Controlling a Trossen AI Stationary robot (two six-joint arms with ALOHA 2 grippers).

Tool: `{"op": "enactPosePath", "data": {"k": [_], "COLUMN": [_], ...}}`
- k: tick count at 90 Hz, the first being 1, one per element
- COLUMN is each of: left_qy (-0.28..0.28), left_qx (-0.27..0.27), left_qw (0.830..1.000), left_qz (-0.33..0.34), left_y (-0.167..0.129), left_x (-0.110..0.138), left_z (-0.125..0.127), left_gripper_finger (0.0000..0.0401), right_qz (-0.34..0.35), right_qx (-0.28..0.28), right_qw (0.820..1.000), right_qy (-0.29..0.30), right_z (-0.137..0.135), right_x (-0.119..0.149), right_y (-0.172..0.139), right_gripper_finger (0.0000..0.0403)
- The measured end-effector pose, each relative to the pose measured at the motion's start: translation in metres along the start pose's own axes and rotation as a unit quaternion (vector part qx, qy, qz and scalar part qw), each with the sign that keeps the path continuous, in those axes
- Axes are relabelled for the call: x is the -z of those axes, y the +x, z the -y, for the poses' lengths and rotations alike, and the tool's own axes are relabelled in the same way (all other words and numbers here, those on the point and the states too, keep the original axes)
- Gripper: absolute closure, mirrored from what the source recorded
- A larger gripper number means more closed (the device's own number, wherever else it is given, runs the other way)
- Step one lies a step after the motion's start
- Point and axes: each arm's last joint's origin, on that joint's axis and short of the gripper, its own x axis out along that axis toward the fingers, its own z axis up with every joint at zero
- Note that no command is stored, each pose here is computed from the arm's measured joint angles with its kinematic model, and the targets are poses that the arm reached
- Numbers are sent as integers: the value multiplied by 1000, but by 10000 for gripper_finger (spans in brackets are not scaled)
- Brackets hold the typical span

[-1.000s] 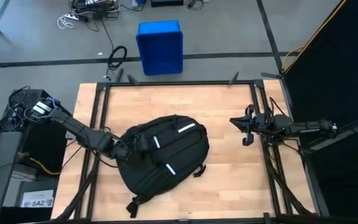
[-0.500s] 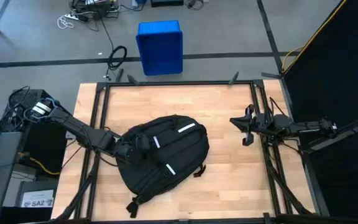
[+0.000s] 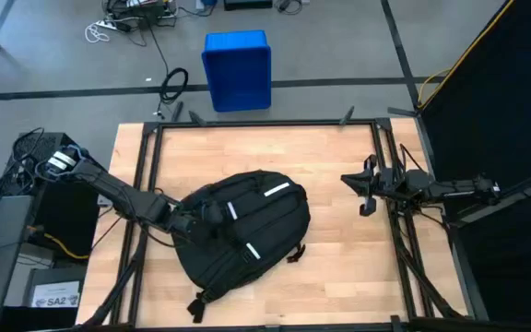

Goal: Unpack backpack
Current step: Open the backpack

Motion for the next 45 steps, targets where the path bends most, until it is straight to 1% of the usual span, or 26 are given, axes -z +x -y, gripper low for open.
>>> {"op": "enactPosePath", "data": {"k": [13, 26, 35, 45], "left_qy": [-3, 32, 34, 50], "left_qx": [0, -14, -22, -29], "left_qw": [1000, 999, 999, 998], "left_qz": [0, 13, 15, 16], "left_y": [0, 0, 1, 1], "left_x": [0, -1, -2, -6], "left_z": [0, 0, -2, -5], "left_gripper_finger": [217, 217, 217, 217], "right_qz": [0, 0, 0, 3], "right_qx": [0, 0, 0, 0], "right_qw": [1000, 1000, 1000, 1000], "right_qy": [-9, -9, -9, -8], "right_z": [0, 0, 0, 0], "right_x": [0, 0, 0, 0], "right_y": [0, 0, 0, 0], "right_gripper_finger": [400, 395, 394, 398]}}
